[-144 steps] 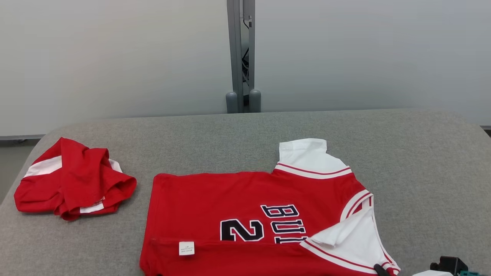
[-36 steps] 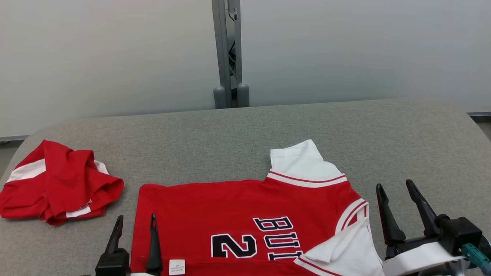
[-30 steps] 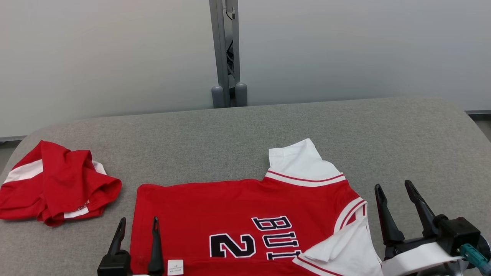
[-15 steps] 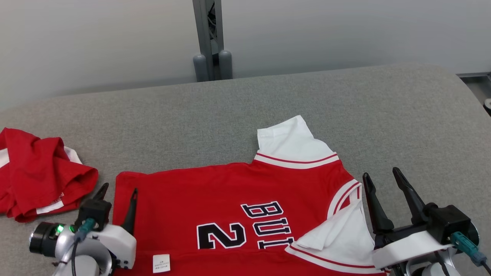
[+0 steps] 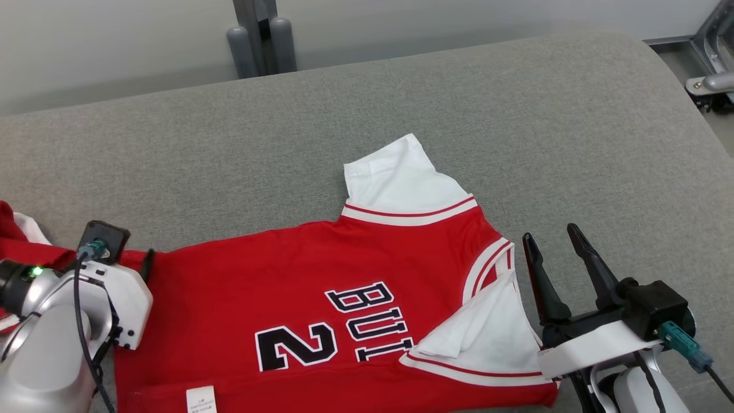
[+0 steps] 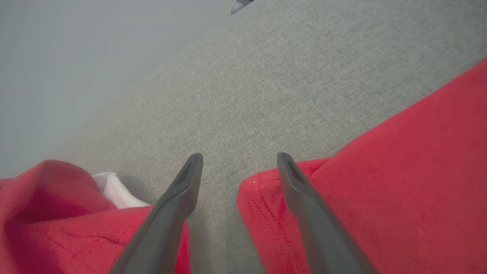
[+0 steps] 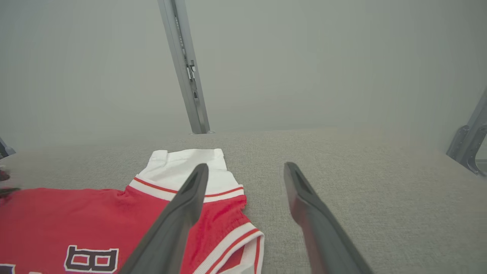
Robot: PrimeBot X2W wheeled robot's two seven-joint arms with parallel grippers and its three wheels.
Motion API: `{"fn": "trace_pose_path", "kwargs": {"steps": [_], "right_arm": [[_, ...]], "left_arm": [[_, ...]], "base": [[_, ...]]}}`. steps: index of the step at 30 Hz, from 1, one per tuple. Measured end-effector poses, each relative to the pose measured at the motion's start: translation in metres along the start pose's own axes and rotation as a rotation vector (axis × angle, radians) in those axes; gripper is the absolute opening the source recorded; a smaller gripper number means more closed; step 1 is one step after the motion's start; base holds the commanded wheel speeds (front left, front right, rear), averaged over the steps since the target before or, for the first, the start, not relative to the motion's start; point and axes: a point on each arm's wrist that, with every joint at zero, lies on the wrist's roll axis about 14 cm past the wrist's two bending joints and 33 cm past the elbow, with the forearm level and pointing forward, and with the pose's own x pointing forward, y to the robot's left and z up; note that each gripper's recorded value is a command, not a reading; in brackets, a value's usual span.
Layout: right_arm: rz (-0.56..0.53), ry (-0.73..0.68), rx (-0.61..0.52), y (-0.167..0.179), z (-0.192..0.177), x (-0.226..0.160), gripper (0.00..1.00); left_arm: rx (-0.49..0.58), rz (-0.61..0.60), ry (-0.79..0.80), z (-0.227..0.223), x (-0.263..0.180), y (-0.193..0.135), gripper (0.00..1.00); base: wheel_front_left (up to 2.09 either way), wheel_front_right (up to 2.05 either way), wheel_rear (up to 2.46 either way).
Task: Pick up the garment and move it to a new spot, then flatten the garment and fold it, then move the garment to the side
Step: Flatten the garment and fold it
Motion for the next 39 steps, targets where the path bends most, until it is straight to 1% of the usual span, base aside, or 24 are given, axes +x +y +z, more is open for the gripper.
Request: {"fn": "trace_pose_path", "kwargs": {"steps": [2, 3, 11, 20, 21, 22, 23, 25, 26, 27, 33, 39], "right_arm": [[-0.009, 0.006, 0.000, -0.003, -0.002, -0.001, 1.00], [-0.013, 0.009, 0.000, -0.004, -0.003, -0.001, 1.00], [-0.024, 0.020, 0.001, -0.007, -0.006, -0.002, 1.00], [-0.018, 0.018, 0.003, -0.005, -0.006, -0.001, 1.00], [-0.016, 0.018, 0.003, -0.004, -0.005, -0.001, 1.00], [-0.013, 0.017, 0.002, -0.003, -0.005, -0.001, 1.00], [-0.011, 0.017, 0.003, -0.003, -0.005, -0.001, 1.00], [-0.007, 0.018, 0.003, -0.002, -0.006, -0.001, 1.00], [-0.007, 0.019, 0.003, -0.001, -0.006, 0.000, 1.00], [-0.005, 0.020, 0.003, -0.001, -0.006, 0.000, 1.00], [-0.003, 0.017, 0.003, 0.000, -0.005, 0.001, 1.00], [0.001, 0.015, 0.013, 0.001, -0.005, 0.004, 1.00]], "left_arm": [[0.010, -0.053, 0.042, -0.006, 0.005, -0.016, 1.00], [0.015, -0.066, 0.054, -0.007, 0.007, -0.018, 1.00], [0.023, -0.080, 0.124, -0.011, 0.008, -0.001, 1.00], [-0.004, -0.125, 0.134, -0.011, 0.000, -0.008, 1.00], [-0.012, -0.132, 0.134, -0.011, -0.001, -0.010, 0.95], [-0.016, -0.137, 0.136, -0.011, -0.002, -0.011, 0.88], [-0.023, -0.142, 0.136, -0.011, -0.003, -0.011, 0.75], [-0.034, -0.152, 0.147, -0.013, -0.005, -0.013, 0.34], [-0.036, -0.156, 0.156, -0.015, -0.005, -0.014, 0.02], [-0.046, -0.157, 0.157, -0.015, -0.005, -0.013, 0.00], [-0.063, -0.130, 0.135, -0.012, -0.004, -0.003, 0.00], [-0.150, -0.101, 0.108, -0.009, -0.006, 0.000, 0.00]], "base": [[0.00, 0.00, 0.00], [0.00, 0.00, 0.00], [0.00, 0.00, 0.00], [0.00, 0.00, 0.00], [0.00, 0.00, 0.00], [0.00, 0.00, 0.00], [0.00, 0.00, 0.00], [0.00, 0.00, 0.00], [0.00, 0.00, 0.00], [0.00, 0.00, 0.00], [0.00, 0.00, 0.00], [0.00, 0.00, 0.00]]}}
